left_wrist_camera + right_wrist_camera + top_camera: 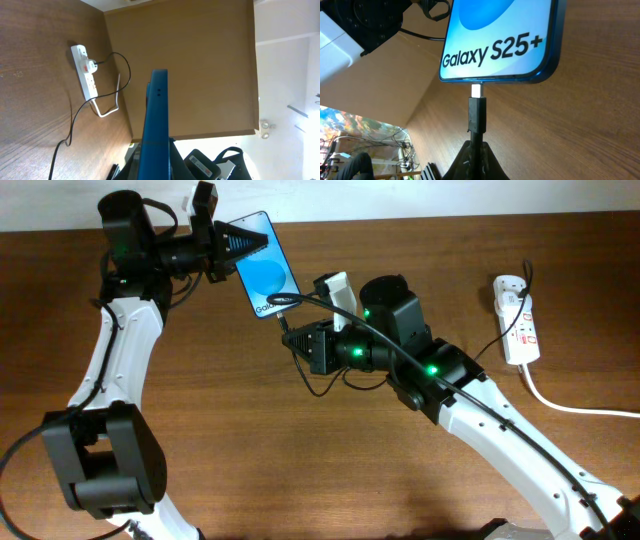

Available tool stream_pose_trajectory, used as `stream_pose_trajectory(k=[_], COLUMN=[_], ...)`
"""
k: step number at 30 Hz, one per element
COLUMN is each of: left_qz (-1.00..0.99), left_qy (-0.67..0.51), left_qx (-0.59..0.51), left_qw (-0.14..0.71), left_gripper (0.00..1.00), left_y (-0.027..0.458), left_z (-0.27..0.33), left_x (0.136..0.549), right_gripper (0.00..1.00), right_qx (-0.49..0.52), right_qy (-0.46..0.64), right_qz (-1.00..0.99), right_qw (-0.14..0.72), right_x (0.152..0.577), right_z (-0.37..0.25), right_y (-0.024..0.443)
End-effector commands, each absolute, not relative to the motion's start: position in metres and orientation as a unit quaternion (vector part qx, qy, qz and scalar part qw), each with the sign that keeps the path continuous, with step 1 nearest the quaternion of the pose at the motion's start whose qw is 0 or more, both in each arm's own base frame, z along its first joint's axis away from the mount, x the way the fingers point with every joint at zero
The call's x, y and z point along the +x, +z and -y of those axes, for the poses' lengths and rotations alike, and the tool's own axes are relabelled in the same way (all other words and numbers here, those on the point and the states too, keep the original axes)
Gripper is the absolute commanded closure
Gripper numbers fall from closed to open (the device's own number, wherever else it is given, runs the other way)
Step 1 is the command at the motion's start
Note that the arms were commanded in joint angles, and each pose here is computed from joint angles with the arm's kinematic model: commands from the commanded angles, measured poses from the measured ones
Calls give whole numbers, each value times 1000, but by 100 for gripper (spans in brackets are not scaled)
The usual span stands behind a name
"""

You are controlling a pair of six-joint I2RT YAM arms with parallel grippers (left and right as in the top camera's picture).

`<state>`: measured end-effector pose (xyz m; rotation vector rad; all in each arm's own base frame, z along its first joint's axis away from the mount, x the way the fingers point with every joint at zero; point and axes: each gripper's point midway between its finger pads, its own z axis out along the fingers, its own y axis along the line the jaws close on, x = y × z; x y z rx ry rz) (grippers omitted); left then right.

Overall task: Plug charger to phone and switch on socket
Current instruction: 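Hold the connector pressed into the port with the right gripper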

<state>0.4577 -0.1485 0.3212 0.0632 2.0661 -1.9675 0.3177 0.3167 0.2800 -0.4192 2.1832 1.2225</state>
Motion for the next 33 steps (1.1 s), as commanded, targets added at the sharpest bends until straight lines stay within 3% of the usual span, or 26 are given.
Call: stream_pose_trajectory(k=[1,25,33], left_qz=[-708,-707,-708], left_qy=[-688,-690,-688], left_qx=[67,70,66], left_qw=[144,140,144], left_gripper=[100,100,100], left_y=[340,340,340], left_z=[151,151,151], left_x=[442,440,442], right_gripper=[96,96,96], right_qx=[-156,-145,-155], right_qy=[453,456,458], right_qz=[-817,-808,-820], right_qw=[320,343,306], right_x=[325,329,311], right_z=[-316,-298,-308], right_y=[287,305,294])
